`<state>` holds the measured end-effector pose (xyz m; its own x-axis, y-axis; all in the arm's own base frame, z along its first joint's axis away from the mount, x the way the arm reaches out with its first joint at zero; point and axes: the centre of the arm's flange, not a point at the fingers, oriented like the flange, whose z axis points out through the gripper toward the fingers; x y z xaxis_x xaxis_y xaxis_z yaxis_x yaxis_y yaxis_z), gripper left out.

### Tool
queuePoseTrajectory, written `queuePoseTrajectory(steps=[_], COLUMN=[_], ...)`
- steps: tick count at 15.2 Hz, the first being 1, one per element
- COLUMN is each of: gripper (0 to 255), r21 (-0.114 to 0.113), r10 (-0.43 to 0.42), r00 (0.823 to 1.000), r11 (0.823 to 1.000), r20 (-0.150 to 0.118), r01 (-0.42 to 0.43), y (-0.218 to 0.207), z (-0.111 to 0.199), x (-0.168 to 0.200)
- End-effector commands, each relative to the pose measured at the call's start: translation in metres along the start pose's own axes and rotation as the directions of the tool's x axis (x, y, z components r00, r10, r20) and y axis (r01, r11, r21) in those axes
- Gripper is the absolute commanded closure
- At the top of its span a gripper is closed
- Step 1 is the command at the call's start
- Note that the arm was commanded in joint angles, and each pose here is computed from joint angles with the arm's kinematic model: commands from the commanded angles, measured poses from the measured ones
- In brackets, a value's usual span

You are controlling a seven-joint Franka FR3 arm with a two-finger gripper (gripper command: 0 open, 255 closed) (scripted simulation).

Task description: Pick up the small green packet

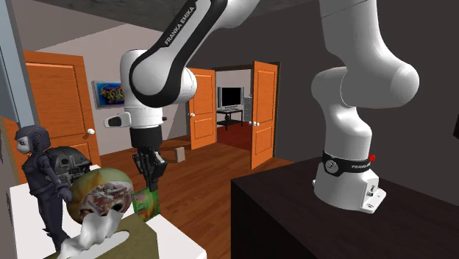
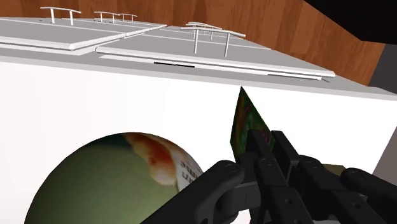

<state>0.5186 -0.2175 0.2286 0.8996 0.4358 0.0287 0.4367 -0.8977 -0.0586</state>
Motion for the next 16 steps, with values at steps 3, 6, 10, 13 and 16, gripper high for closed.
queuePoseTrajectory(steps=[3, 6, 10, 13, 16], gripper=[255, 255, 255, 255, 255], r21=[0.000, 0.000, 0.000, 0.000, 0.000], r10=[0.000, 0.000, 0.000, 0.000, 0.000], r00=[1.000, 1.000, 1.000, 1.000, 1.000], r11=[1.000, 1.000, 1.000, 1.000, 1.000], r20=[0.000, 0.000, 0.000, 0.000, 0.000], r01=[0.000, 0.000, 0.000, 0.000, 0.000], y=[-0.001, -0.002, -0.004, -0.004, -0.005], z=[-0.019, -0.034, -0.055, -0.071, -0.077], x=[0.001, 0.001, 0.002, 0.002, 0.002])
